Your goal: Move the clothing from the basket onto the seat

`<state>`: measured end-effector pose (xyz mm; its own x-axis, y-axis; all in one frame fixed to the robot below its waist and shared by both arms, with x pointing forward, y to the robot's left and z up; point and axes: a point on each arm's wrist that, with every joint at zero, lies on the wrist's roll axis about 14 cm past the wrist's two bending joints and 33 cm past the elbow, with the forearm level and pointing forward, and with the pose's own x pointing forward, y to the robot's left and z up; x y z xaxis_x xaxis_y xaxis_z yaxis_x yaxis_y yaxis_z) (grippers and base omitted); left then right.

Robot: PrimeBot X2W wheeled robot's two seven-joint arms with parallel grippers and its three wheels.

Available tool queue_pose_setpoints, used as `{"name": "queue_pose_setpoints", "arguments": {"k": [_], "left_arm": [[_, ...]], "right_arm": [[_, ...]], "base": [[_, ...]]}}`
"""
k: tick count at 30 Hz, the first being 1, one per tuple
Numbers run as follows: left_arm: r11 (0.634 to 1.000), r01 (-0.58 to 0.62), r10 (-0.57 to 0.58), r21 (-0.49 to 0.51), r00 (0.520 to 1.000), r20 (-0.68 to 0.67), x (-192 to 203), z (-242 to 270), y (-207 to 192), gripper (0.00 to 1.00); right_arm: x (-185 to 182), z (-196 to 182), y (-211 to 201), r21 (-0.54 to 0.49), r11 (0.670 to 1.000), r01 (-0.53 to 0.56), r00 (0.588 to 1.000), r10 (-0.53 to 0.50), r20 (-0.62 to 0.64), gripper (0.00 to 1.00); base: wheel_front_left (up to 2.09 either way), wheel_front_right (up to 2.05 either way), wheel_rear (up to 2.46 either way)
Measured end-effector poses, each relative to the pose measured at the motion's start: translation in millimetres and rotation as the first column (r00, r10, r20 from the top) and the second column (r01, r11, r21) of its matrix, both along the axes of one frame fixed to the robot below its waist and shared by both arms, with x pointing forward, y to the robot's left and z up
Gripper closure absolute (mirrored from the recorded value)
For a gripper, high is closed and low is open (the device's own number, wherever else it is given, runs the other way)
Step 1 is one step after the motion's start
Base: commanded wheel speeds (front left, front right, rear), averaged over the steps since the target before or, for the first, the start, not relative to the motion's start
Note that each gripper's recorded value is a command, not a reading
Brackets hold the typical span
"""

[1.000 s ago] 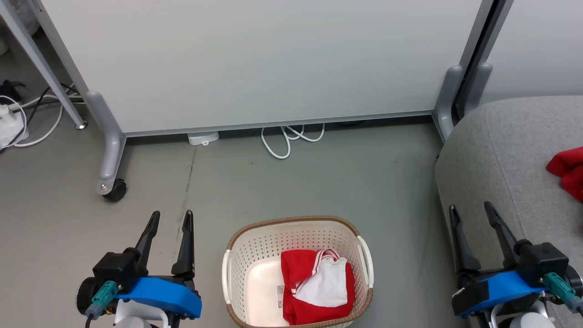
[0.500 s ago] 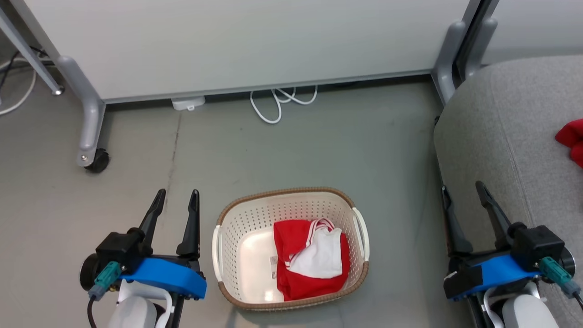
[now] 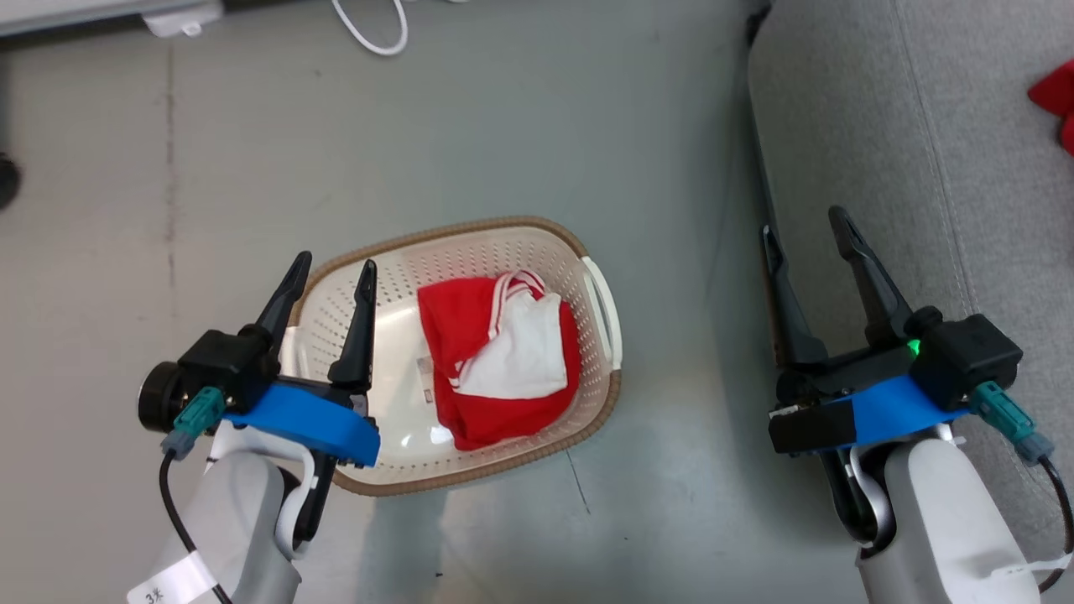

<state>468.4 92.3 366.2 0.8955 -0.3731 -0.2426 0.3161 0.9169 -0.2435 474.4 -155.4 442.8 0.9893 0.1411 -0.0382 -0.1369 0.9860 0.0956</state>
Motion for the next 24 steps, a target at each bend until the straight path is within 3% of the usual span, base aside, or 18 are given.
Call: {"name": "queue_pose_setpoints", "arguments": {"k": [10,17,24], "left_arm": [[0.975,0.222,-0.221,-0.008,0.964,-0.148,15,-89,-63,0.0],[0.915,0.403,-0.396,-0.033,0.877,-0.272,-12,-153,-106,0.0],[0.847,0.531,-0.491,0.009,0.79,-0.366,-31,-208,-113,0.0]], "right_arm": [[19,-42,-17,-0.008,1.0,0.026,0.997,-0.026,-0.07,0.0],[19,-63,-34,-0.012,0.998,0.063,0.992,-0.064,-0.109,0.0],[15,-80,-45,-0.031,0.996,0.085,0.985,-0.088,-0.148,0.0]], "base": [[0.0,0.0,0.0],[0.0,0.0,0.0],[0.0,0.0,0.0]]}}
